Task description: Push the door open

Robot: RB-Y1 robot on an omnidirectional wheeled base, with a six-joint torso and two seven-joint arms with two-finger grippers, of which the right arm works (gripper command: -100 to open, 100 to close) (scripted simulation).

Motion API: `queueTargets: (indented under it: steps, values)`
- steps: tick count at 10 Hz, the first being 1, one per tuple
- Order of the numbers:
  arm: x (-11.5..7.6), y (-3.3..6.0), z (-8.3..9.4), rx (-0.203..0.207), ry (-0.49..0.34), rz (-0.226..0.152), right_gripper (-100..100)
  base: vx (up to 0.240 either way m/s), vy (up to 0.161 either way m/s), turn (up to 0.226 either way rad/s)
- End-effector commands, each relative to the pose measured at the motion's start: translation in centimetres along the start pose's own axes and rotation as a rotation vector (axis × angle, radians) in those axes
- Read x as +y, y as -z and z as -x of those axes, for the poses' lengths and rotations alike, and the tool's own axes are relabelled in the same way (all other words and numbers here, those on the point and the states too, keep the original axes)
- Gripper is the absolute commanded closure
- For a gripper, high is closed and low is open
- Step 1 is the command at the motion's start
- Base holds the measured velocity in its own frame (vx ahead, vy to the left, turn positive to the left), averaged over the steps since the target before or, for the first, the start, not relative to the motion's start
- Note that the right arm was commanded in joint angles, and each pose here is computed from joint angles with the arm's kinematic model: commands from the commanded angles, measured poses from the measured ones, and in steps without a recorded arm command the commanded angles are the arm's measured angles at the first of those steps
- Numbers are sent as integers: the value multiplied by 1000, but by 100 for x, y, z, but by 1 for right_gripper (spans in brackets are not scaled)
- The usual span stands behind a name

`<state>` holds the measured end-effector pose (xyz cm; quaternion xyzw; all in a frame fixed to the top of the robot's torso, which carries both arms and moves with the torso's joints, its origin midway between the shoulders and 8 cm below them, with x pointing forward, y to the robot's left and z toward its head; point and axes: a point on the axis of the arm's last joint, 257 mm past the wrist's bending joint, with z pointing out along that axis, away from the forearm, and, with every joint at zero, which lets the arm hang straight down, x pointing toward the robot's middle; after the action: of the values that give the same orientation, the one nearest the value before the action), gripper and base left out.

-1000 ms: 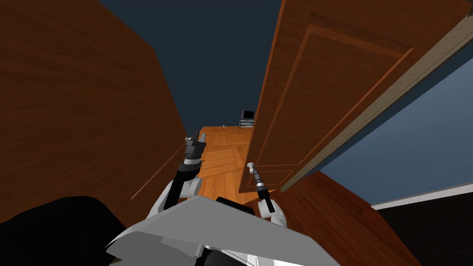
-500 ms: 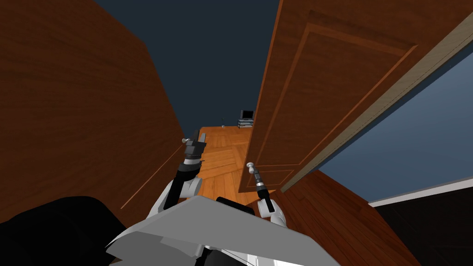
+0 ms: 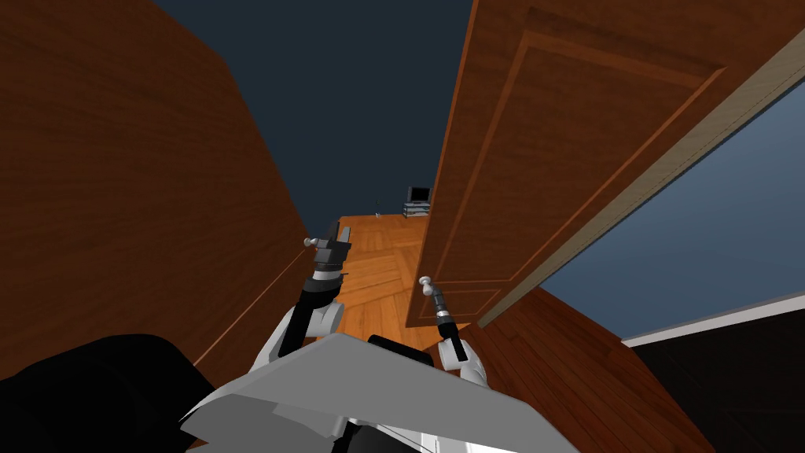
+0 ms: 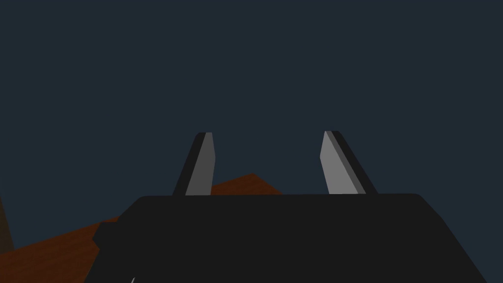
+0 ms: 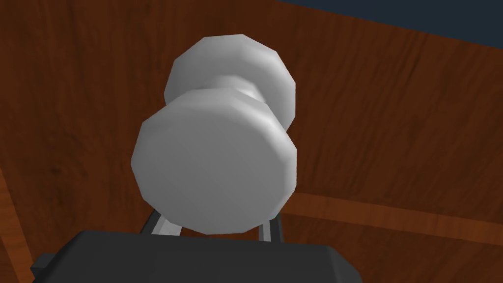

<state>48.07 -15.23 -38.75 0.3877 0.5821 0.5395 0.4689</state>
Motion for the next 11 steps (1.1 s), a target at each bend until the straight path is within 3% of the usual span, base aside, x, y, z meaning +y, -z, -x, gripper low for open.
queueTargets:
  steps: [1,2,3,11]
  values:
    - [38,-32,-2,-5,-62,10,100,62,29,-79]
    - [38,-32,-2,-5,-79,10,100,54,22,-30]
    - [-12,15,29,-15,-107,-3,-100,10,-11,35]
    - [3,51,17,-55,-383,11,-100,-42,-31,56]
